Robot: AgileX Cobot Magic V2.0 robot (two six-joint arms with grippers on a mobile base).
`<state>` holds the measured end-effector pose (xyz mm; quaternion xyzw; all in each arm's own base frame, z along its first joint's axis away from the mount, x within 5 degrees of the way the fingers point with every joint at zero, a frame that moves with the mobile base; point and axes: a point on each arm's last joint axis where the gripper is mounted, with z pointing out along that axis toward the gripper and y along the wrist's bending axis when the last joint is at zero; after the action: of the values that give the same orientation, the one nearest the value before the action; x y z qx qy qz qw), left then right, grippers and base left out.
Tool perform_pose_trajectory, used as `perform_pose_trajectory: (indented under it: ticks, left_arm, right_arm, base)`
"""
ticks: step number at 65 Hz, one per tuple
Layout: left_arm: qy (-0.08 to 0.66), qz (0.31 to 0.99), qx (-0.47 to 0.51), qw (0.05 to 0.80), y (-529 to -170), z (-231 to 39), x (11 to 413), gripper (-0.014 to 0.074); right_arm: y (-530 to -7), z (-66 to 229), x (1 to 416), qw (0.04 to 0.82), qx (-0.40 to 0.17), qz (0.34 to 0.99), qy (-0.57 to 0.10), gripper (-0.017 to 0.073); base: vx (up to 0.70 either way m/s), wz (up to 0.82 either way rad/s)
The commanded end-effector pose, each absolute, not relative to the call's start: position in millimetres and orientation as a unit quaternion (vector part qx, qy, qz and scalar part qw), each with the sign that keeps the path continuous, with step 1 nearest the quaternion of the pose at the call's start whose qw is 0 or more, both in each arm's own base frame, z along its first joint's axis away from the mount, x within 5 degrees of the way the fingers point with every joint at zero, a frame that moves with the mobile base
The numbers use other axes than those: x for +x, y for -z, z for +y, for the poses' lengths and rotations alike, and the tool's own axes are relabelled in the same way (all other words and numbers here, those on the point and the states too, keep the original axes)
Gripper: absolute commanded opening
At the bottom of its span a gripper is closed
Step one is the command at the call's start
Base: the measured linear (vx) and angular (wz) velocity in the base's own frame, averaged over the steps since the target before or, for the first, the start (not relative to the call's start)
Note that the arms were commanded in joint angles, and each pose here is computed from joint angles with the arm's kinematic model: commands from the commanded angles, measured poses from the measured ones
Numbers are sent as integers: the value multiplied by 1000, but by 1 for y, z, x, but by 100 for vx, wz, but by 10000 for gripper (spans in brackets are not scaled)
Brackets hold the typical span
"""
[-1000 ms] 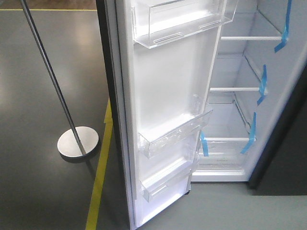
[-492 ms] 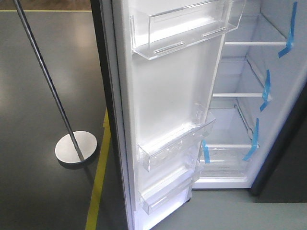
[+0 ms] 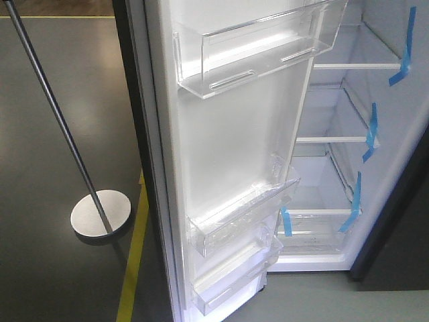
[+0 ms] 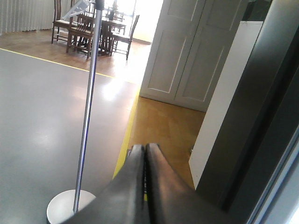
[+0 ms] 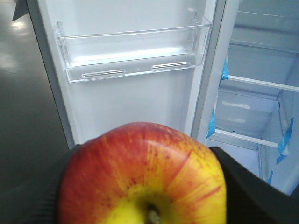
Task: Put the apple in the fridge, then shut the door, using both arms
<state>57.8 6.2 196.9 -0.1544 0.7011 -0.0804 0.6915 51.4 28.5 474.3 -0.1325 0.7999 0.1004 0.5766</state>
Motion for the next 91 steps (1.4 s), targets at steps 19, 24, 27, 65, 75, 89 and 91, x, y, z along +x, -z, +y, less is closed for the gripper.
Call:
perform_pose_trajectory:
  ticks: [19, 24, 27, 65, 75, 89, 91]
  left_arm:
    - [91, 676, -150, 715, -208, 5, 58, -6]
    - [91, 676, -150, 715, -208, 5, 58, -6]
    - [91, 676, -150, 715, -208, 5, 58, -6]
    - [91, 676, -150, 715, -208, 5, 58, -6]
    - [91, 676, -150, 715, -208, 5, 58, -6]
    - [91, 676, -150, 715, -208, 5, 58, -6]
    - [91, 676, -150, 715, -208, 5, 58, -6]
  right_arm:
    - [-486, 28, 52, 614, -126, 773, -101, 102]
    - [-486, 28, 52, 614, -126, 773, -101, 102]
    - [-486, 28, 52, 614, -126, 773, -101, 102]
    - [-486, 28, 52, 614, -126, 773, -101, 102]
    - [-486, 28, 52, 614, -126, 773, -101, 102]
    - [-486, 28, 52, 614, -126, 773, -101, 102]
    - [-486, 28, 52, 614, -126, 773, -101, 102]
  base:
    - [6, -3]
    - [5, -3]
    - [5, -3]
    - [4, -2]
    - [2, -2]
    - [1, -1]
    - [0, 0]
